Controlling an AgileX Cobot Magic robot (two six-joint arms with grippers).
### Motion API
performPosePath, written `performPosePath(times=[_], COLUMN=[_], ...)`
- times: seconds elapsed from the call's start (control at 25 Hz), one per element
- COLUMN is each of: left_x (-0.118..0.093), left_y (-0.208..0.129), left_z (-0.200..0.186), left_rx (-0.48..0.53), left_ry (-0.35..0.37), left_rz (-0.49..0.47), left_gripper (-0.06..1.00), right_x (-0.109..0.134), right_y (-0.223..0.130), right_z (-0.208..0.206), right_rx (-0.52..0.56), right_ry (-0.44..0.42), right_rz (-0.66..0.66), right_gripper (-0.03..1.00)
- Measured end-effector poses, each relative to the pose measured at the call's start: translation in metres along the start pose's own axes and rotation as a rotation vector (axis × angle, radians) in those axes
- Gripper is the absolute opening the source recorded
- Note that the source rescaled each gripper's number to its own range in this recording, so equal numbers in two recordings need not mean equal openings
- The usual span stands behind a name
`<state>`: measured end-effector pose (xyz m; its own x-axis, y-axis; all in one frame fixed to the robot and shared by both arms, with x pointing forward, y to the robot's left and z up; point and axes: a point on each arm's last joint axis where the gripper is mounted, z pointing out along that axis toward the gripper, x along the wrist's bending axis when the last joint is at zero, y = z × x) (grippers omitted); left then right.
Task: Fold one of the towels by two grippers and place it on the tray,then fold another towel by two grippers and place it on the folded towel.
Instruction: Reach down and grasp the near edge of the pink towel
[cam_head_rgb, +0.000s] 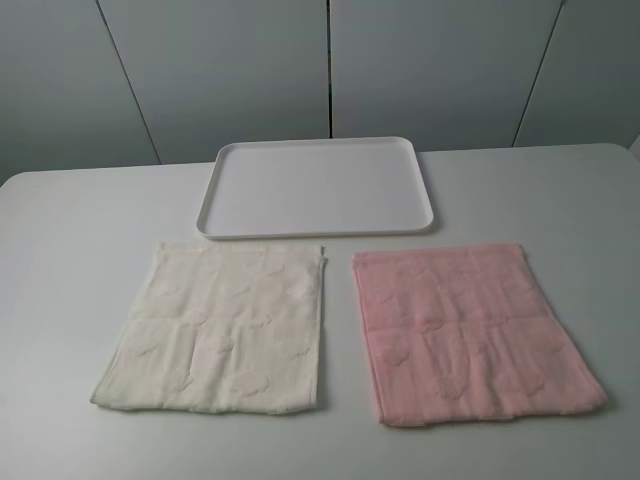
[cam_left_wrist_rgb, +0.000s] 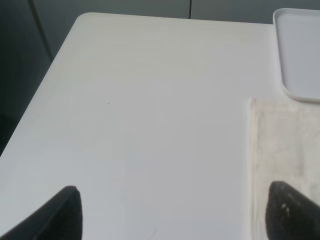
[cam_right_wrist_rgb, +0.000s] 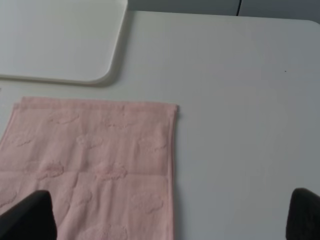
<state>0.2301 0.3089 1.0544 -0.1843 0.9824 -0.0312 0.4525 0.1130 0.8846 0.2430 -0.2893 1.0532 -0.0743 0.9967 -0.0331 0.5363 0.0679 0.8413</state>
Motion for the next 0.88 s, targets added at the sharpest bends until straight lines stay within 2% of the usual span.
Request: performPosePath(times=[0.88], left_x=[0.0], left_y=[0.0], left_z=[0.0], left_rx=[0.0], left_ry=[0.0], left_rz=[0.0], left_gripper=[0.95], right_x=[0.0], right_y=[0.0], right_z=[0.0], right_rx=[0.0], right_ry=[0.0], right_rz=[0.0], right_gripper=[1.0])
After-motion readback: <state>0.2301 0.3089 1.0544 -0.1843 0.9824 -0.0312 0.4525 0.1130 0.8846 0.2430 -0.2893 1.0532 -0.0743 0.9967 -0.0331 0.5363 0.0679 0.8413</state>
